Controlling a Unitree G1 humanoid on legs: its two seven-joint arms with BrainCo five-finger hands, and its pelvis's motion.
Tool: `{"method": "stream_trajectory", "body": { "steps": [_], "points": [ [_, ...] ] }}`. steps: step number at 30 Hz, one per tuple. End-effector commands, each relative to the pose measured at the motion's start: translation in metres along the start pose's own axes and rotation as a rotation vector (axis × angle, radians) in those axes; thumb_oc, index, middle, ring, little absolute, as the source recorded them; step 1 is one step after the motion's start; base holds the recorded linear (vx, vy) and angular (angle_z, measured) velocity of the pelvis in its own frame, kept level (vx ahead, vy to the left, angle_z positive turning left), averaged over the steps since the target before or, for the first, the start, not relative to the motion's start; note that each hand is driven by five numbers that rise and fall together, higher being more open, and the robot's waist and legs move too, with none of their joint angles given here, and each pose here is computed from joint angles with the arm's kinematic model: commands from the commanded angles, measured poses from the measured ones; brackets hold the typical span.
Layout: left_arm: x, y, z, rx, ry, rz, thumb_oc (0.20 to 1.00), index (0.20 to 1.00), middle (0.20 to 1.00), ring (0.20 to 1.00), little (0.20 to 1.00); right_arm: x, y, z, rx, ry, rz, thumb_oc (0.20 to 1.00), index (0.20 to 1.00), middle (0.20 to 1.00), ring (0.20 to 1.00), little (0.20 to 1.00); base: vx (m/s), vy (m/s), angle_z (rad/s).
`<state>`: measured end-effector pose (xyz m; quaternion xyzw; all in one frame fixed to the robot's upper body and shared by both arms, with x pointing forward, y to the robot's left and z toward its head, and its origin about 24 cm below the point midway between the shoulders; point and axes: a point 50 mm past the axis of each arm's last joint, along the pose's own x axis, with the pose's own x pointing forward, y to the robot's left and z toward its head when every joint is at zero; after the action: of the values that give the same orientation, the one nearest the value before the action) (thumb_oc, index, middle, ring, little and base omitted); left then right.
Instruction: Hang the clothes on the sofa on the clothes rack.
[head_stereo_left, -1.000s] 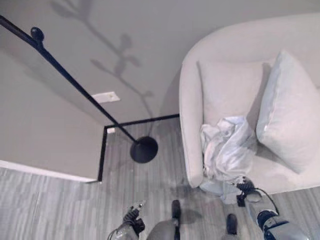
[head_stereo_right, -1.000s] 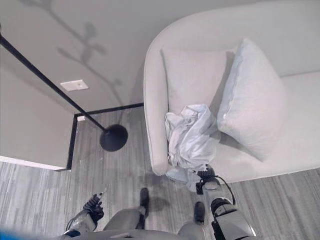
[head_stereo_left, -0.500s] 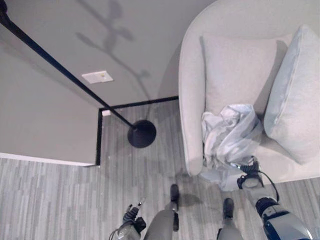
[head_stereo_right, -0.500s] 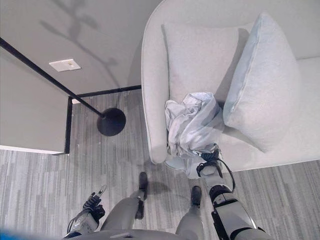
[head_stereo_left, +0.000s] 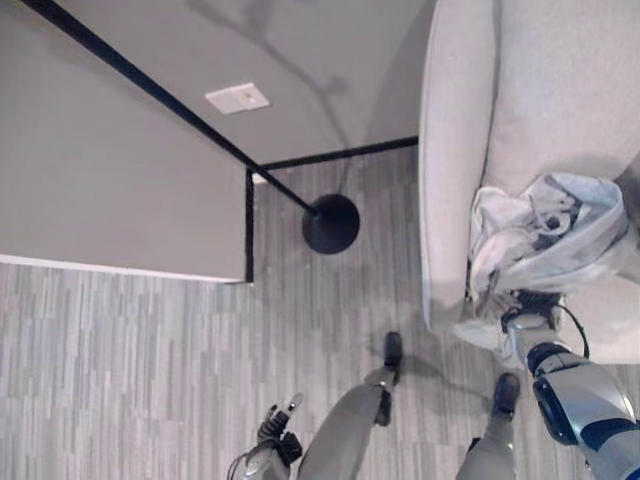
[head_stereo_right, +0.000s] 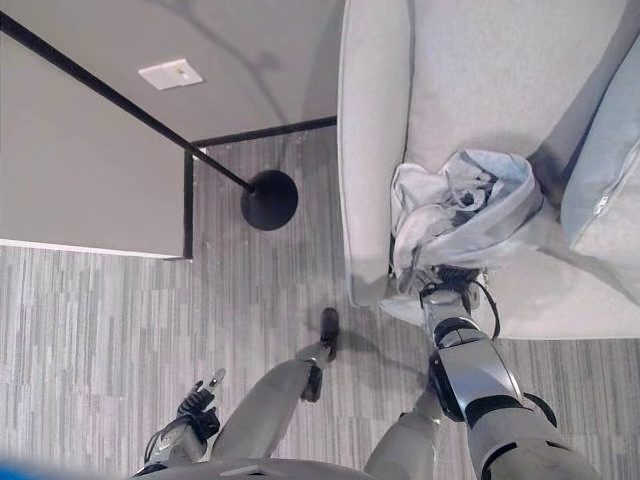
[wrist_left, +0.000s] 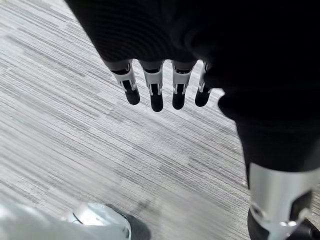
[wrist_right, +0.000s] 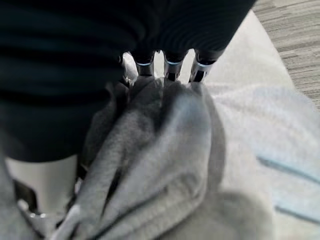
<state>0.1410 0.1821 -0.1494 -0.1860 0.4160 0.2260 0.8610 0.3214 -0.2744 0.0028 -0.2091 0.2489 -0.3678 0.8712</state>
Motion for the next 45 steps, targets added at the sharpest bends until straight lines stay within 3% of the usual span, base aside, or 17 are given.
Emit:
{"method": "stream_trajectory", "body": {
  "steps": [1,2,12,23,28,32,45],
  "points": [
    [0.003,-0.001,0.012,-0.058,-0.042,0.005,1.000,1.000,1.000,1.000,1.000,-0.002,0.013,0.019,0.003,-0.036,0.200,1.000,1.000,1.000,1.000,1.000,0.04,0.104,0.01],
    [0.004,-0.003,0.016,-0.067,-0.054,-0.007,1.000,1.000,1.000,1.000,1.000,-0.005,0.019,0.017,0.010,-0.040,0.253,0.200,0.200,0.200,0.200,0.200,0.02,0.050,0.02],
    [0.008,0.021,0.019,-0.100,-0.023,0.135,1.000,1.000,1.000,1.000,1.000,-0.025,0.037,-0.035,0.080,0.039,0.363,0.200,0.200,0.200,0.200,0.200,0.00,-0.041,-0.01],
    [0.004,0.050,0.017,-0.078,-0.011,0.256,1.000,1.000,1.000,1.000,1.000,-0.045,0.034,-0.078,0.191,0.060,0.423,0.200,0.200,0.200,0.200,0.200,-0.05,-0.139,-0.12],
    [0.001,0.057,0.009,-0.068,0.013,0.272,1.000,1.000,1.000,1.000,1.000,-0.052,0.031,-0.071,0.252,-0.010,0.457,0.200,0.200,0.200,0.200,0.200,-0.01,-0.089,-0.08],
    [-0.002,0.060,-0.002,-0.054,0.047,0.264,1.000,1.000,1.000,1.000,1.000,-0.055,0.016,-0.036,0.299,-0.218,0.447,0.200,0.200,0.200,0.200,0.200,0.00,-0.106,-0.03],
    [-0.012,0.063,-0.028,-0.021,0.131,0.221,1.000,1.000,1.000,1.000,1.000,-0.061,0.001,0.003,0.476,-0.349,0.465,0.200,0.200,0.200,0.200,0.200,0.01,-0.021,-0.01]
  ]
}}
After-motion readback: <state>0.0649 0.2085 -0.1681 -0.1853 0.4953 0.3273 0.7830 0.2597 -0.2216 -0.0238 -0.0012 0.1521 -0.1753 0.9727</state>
